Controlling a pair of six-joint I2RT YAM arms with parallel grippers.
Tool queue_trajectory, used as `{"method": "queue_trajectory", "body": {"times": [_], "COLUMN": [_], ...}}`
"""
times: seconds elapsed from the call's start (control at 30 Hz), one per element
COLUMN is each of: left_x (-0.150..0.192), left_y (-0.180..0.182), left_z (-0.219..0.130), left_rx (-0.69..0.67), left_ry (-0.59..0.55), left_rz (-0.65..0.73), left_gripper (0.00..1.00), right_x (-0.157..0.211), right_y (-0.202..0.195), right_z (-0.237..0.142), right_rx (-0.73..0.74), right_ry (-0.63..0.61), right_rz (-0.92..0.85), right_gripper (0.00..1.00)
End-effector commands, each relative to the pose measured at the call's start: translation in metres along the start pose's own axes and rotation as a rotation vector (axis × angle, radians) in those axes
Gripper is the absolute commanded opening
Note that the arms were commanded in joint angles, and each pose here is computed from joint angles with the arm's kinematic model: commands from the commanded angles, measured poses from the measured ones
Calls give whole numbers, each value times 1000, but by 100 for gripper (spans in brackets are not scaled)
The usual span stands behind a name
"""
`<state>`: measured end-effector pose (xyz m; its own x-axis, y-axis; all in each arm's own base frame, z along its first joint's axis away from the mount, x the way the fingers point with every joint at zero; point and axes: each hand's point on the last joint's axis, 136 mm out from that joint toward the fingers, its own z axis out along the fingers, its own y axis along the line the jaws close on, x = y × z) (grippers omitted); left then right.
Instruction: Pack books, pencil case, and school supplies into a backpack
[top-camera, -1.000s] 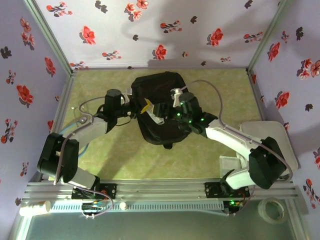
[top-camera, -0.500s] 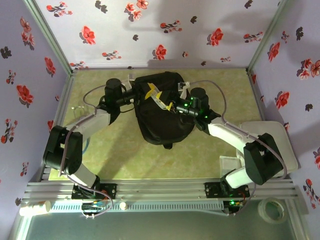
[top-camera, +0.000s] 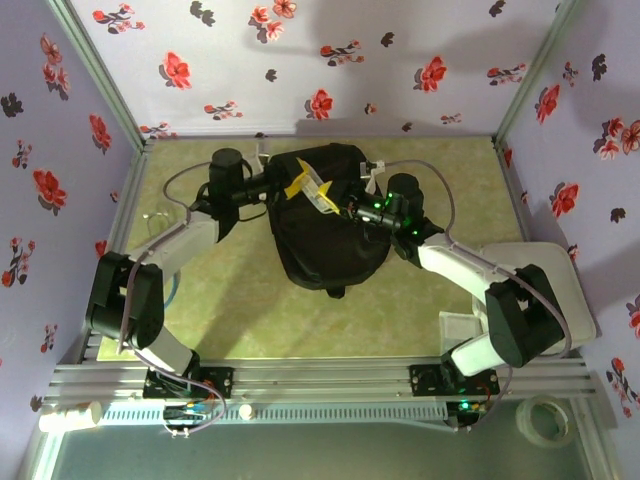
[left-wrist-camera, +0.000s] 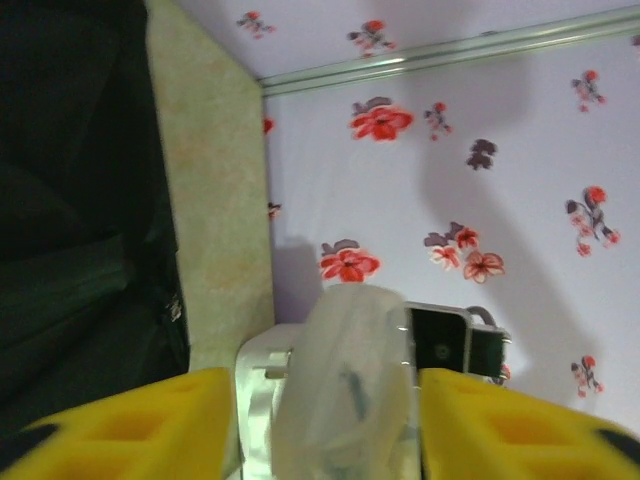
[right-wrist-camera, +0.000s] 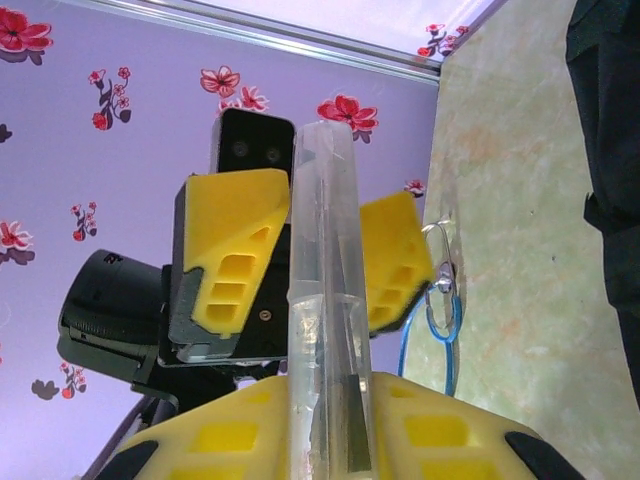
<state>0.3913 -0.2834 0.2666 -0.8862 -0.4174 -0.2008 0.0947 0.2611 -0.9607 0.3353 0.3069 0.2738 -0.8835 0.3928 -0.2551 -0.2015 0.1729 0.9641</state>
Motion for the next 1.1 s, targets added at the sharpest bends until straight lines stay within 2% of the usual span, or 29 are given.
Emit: {"method": "queue_trajectory", "body": {"times": [0.0,0.07,0.13,0.27,0.43,0.53,0.7,0.8,0.93,1.07], "left_x": [-13,-26,-36,-44,-46,-33,16,47,75,71], "left_y": [30,61,82,111,149,167,191,198,189,154], "left_z": [-15,-28,-32,-9,27,43,52,51,50,42], "left_rx": [-222,-397,-501,-574,-638,-669,-702,-695,-664,-645], "left_ry": [-21,-45,-42,33,122,171,247,256,258,264], "left_rz": [106,166,209,271,325,337,296,255,236,330], "left_gripper": [65,69,70,68,62,62,62,61,60,60], "right_x": [-3,-3,-3,-2,-1,0,1,-1,-3,-5], "right_y": [3,-12,-30,-72,-103,-118,-135,-143,-148,-142], "right_z": [-10,-16,-23,-39,-52,-59,-74,-85,-96,-104], "right_rx": [21,92,179,379,522,579,634,659,676,656], "right_ry": [-18,-27,-35,-42,-48,-50,-63,-71,-82,-91], "right_rz": [-64,-80,-93,-131,-141,-122,-104,-95,-87,-109], "right_gripper": [19,18,17,15,14,14,14,14,14,14]}}
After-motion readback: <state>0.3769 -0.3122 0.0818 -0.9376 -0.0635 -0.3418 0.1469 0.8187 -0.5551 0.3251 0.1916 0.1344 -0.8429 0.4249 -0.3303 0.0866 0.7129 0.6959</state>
